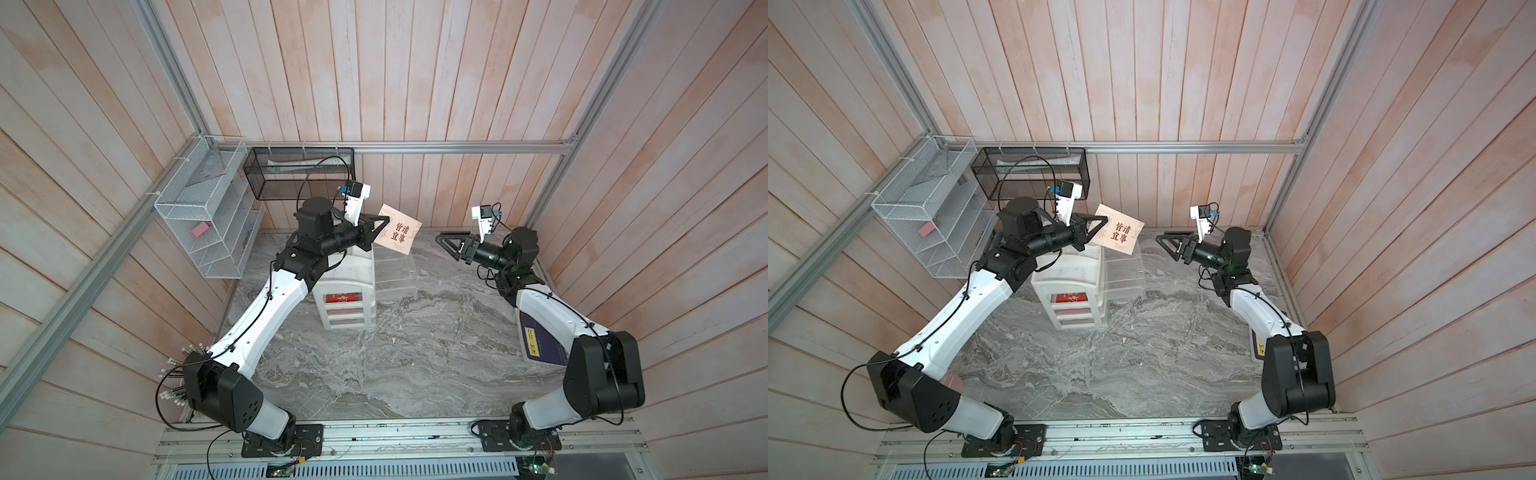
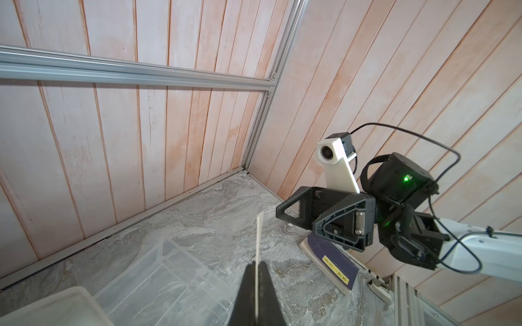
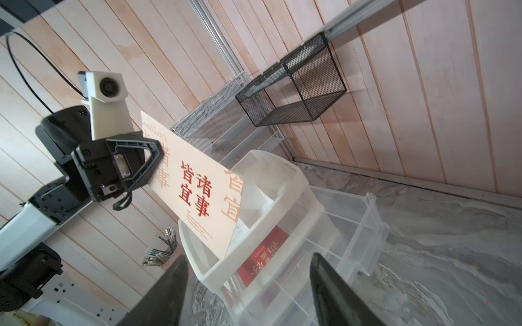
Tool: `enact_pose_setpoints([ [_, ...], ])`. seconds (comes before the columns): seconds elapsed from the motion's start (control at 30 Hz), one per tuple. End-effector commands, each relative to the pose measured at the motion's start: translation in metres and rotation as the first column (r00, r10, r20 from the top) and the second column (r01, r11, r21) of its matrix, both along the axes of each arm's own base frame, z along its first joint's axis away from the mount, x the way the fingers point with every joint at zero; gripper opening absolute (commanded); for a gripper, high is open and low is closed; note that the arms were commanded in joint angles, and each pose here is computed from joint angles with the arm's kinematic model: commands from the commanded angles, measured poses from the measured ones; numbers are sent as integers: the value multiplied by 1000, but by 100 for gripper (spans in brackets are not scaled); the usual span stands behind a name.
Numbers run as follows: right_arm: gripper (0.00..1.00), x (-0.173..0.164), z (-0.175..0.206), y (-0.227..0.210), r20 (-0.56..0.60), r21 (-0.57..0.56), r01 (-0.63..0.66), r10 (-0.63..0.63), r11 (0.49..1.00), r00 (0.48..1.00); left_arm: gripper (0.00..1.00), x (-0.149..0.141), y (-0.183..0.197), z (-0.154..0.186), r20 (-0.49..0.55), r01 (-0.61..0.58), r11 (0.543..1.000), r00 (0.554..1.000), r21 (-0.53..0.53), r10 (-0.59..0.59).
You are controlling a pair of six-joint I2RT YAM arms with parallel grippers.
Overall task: Take the postcards out of the drawer
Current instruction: Place the postcard at the center of the board.
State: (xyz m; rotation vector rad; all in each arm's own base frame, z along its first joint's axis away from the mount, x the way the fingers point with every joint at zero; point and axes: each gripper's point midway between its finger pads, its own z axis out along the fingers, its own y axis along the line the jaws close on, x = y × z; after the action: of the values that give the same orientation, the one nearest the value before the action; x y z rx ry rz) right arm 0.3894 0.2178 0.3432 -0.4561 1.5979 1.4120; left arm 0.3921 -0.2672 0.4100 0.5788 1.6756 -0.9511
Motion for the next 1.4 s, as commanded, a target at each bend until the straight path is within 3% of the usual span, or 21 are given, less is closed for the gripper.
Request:
enact_pose_setpoints([
  [0.0, 69, -14, 28, 10, 66, 100, -100, 94, 990, 993, 0, -8, 1, 16, 11, 1, 998, 1000, -69, 0],
  [0.57, 57, -13, 20, 64, 30, 120, -243, 241, 963, 970, 0, -11, -1, 10, 9, 20, 995, 1000, -94, -19],
  [1.37, 32, -15, 21, 77, -10, 139, -300, 304, 944, 953, 0, -1, 8, -2, 31, -51, 975, 998, -218, 60],
])
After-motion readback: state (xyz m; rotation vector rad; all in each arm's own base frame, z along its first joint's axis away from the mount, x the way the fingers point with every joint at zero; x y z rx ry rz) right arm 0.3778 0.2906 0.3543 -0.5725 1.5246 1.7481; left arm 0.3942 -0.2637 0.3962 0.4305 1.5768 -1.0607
